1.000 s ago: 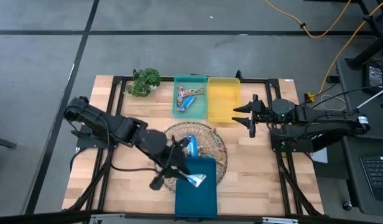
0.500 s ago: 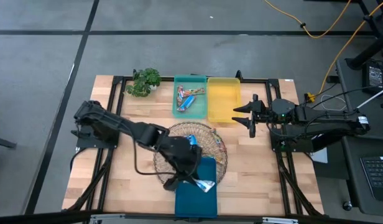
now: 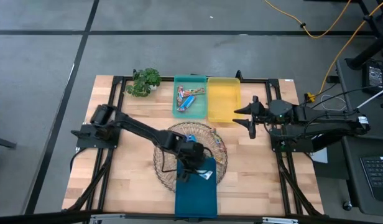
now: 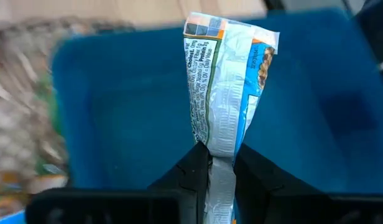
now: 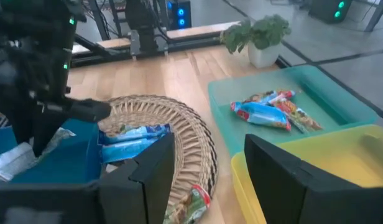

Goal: Pick and place Granola Bars by type
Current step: Put the yellow granola bar into the blue container, then put the red granola bar into the green container

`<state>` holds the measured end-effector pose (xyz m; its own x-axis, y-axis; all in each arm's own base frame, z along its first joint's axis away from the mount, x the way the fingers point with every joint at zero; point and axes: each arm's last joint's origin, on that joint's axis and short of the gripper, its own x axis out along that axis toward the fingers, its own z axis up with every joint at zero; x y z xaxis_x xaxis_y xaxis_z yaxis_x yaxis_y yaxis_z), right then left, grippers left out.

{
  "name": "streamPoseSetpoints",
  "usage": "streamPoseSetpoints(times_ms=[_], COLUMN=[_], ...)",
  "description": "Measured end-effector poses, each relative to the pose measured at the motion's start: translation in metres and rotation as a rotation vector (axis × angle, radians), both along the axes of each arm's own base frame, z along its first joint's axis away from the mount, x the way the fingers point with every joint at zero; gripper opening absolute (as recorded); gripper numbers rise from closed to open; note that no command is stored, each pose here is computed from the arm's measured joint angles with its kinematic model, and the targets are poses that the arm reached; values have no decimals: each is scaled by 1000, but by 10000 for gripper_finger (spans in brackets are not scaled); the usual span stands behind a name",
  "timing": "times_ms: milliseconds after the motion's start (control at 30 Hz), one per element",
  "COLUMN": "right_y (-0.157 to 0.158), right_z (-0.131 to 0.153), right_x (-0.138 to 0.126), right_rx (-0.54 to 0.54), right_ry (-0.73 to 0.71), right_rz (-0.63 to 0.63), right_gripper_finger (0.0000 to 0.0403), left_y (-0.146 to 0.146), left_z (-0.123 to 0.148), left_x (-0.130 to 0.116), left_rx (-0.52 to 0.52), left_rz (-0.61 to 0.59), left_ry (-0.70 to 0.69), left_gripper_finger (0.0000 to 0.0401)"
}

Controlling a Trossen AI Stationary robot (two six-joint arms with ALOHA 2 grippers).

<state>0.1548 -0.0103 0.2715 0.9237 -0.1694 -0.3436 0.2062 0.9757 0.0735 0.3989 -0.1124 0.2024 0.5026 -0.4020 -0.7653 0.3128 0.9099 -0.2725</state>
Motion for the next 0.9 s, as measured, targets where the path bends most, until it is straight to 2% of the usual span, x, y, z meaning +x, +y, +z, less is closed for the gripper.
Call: streamPoseSetpoints(times_ms=[233, 467, 667, 800, 900], right_y=[0, 0, 0, 0, 0], right_z=[-1, -1, -1, -1, -1], right_x=[0, 0, 0, 0, 0], right_rx=[4, 4, 5, 28, 28], right_ry=[8, 10, 10, 6, 7], right_rz=[-1, -2, -2, -11, -11], right_gripper_finger=[196, 196, 196, 196, 196], left_y=[-8, -11, -12, -11, -8], left_z=[-34, -36, -27, -6, 12], left_x=[8, 8, 4, 1, -4], left_rx=[38, 55, 47, 44, 84], left_rz=[20, 25, 21, 36, 73], left_ry=[55, 50, 49, -6, -63], left_gripper_finger=[67, 97, 144, 170, 177])
